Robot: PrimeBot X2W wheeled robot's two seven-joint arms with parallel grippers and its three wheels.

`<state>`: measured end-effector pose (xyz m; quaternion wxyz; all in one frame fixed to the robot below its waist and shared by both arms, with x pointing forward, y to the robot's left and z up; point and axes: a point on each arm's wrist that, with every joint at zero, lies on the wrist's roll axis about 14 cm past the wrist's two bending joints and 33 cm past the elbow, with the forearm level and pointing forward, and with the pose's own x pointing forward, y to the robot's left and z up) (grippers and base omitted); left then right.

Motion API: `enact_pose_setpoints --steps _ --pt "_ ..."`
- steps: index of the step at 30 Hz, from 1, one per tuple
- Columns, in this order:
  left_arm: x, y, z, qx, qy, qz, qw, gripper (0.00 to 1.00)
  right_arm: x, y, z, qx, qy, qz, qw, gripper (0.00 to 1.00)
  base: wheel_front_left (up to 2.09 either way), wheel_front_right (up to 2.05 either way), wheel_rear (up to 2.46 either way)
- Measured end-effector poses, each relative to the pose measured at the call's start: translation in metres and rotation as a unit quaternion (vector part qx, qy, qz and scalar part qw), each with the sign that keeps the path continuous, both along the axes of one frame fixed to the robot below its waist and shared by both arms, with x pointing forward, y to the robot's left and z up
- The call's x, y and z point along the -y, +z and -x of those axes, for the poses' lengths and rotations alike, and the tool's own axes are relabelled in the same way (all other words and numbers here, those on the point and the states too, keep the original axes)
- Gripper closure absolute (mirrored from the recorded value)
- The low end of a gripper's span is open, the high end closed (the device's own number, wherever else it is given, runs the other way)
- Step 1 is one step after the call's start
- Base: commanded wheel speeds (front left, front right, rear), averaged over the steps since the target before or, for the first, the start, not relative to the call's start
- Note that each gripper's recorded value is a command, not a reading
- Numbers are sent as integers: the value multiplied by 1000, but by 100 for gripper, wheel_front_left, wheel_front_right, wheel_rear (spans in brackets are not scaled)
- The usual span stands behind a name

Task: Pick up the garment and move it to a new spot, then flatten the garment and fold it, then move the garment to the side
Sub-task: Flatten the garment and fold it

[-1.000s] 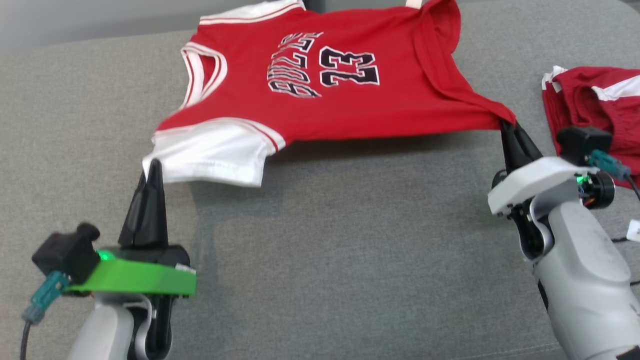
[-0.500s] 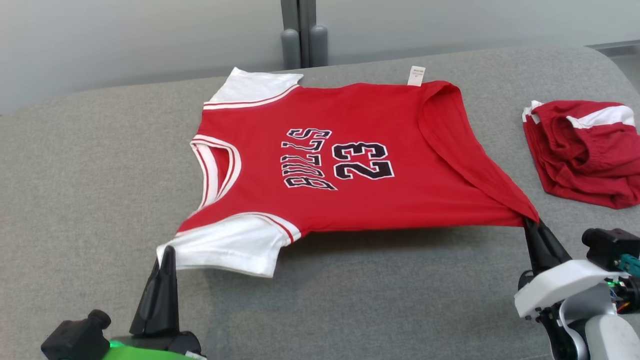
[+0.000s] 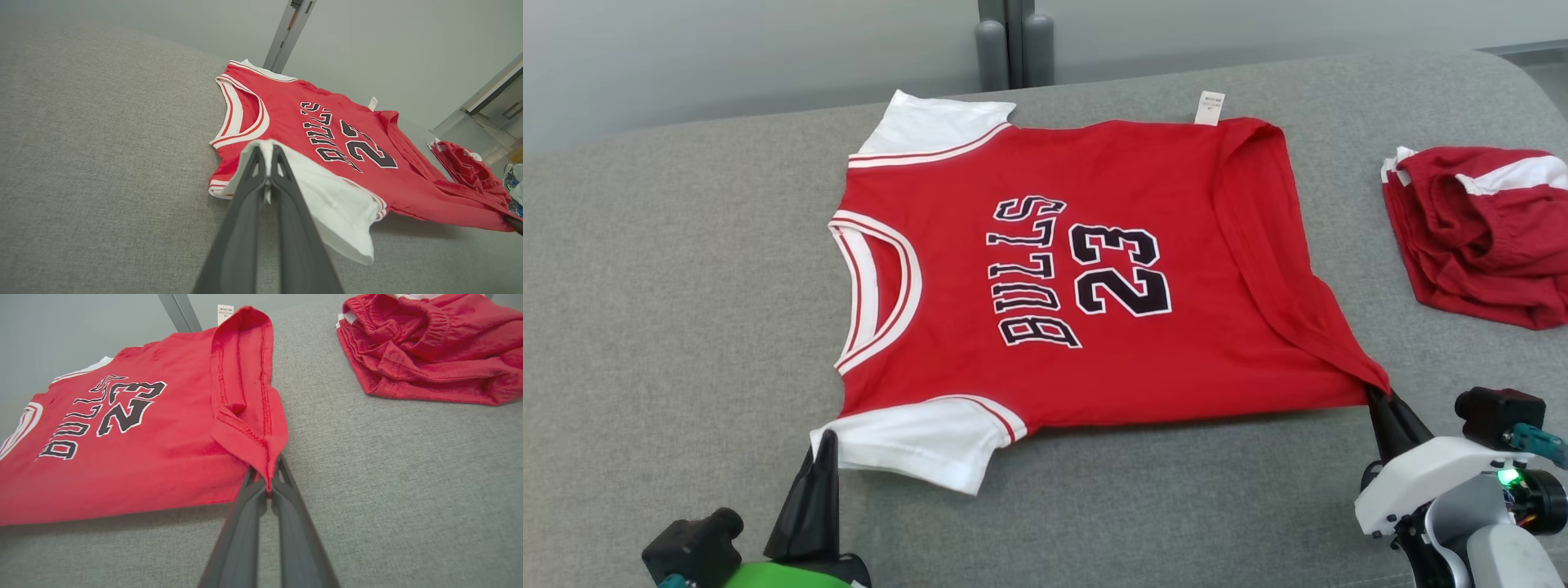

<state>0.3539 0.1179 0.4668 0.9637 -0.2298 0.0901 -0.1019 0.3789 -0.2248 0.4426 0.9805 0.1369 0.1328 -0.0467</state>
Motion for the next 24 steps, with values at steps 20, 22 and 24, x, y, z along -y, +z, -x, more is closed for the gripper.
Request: enact_pose_setpoints --steps 20,22,24 --pt "42 38 -110 104 -65 -35 992 100 -1 10 -73 17 2 -10 1000 100 0 0 0" --pt "46 37 -121 108 -66 -38 991 100 0 8 -81 17 -1 -11 1000 100 0 0 0" --pt "47 34 -133 110 -62 -39 991 100 2 6 -90 16 -4 -10 1000 100 0 0 0"
